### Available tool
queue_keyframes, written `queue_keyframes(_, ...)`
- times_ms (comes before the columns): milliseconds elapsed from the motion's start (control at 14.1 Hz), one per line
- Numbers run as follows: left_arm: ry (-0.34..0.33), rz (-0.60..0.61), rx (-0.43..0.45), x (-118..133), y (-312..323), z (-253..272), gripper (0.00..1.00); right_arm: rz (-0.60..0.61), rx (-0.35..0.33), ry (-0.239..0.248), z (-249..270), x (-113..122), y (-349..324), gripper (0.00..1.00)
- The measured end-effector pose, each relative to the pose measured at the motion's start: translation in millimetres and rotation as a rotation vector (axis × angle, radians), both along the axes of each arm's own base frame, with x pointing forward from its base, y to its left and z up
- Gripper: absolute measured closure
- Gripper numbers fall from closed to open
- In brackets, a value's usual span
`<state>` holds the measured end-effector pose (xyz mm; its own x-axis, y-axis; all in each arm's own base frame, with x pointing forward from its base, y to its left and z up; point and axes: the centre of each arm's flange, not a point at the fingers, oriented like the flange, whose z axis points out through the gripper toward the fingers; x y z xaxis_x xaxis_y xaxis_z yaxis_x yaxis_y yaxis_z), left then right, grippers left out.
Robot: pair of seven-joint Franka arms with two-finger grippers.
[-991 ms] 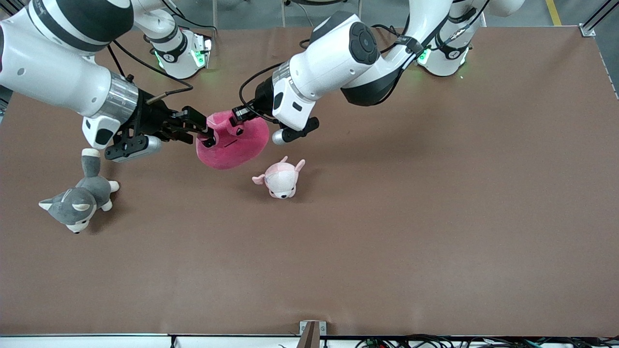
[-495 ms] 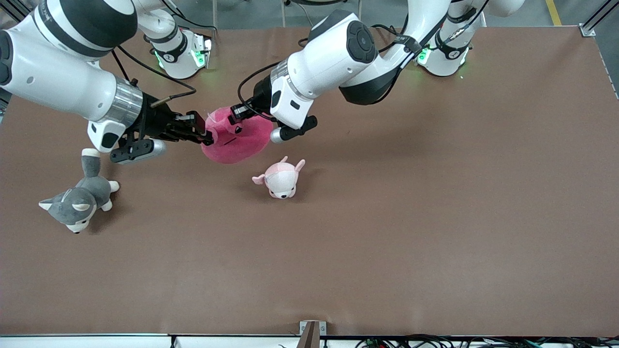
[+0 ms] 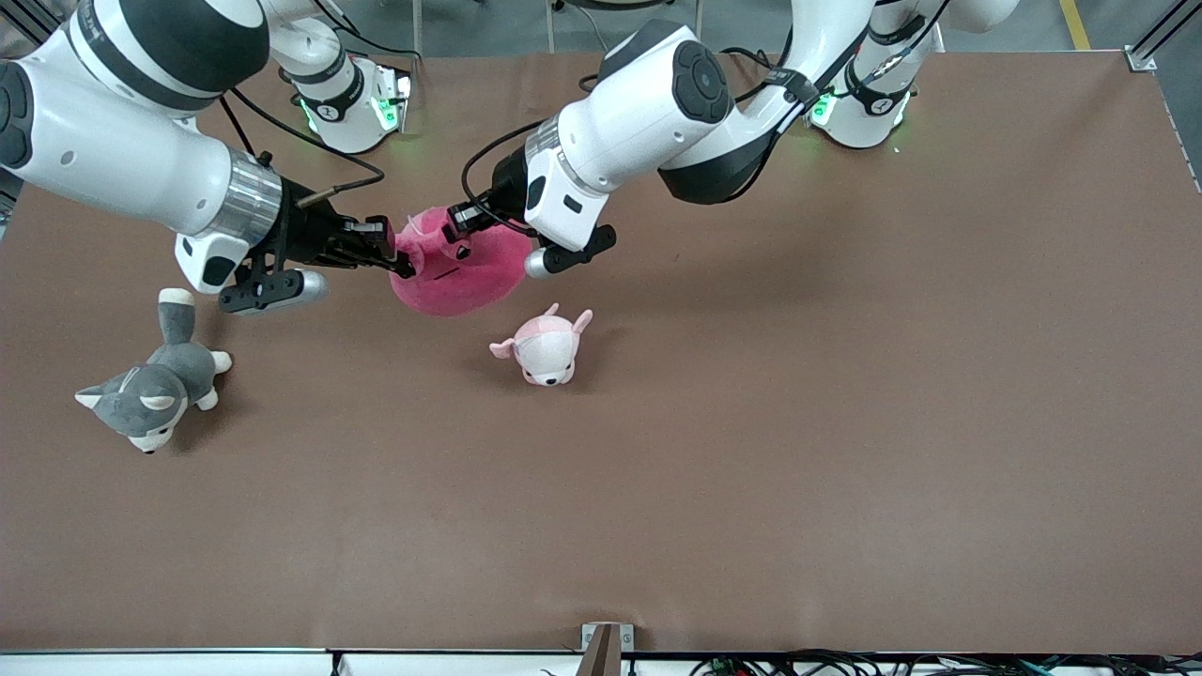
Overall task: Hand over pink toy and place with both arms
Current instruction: 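Grasp the pink toy with the right gripper beside the left gripper, then open the left gripper and withdraw while the right gripper carries the toy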
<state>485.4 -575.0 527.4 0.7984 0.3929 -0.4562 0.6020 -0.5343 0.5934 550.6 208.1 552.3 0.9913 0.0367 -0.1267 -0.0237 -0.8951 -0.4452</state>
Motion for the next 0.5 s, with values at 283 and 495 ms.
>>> queue_keyframes(283,-0.055,-0.014,0.037,1.4,1.1,-0.4,0.41,0.005,-0.005,0.018,-1.6,-1.3,-2.6,0.93)
queue_keyframes(495,-0.073,-0.004,0.078,13.9,12.3,-9.2,0.11,-0.017,-0.010,0.017,-2.1,3.3,-15.9,0.93)
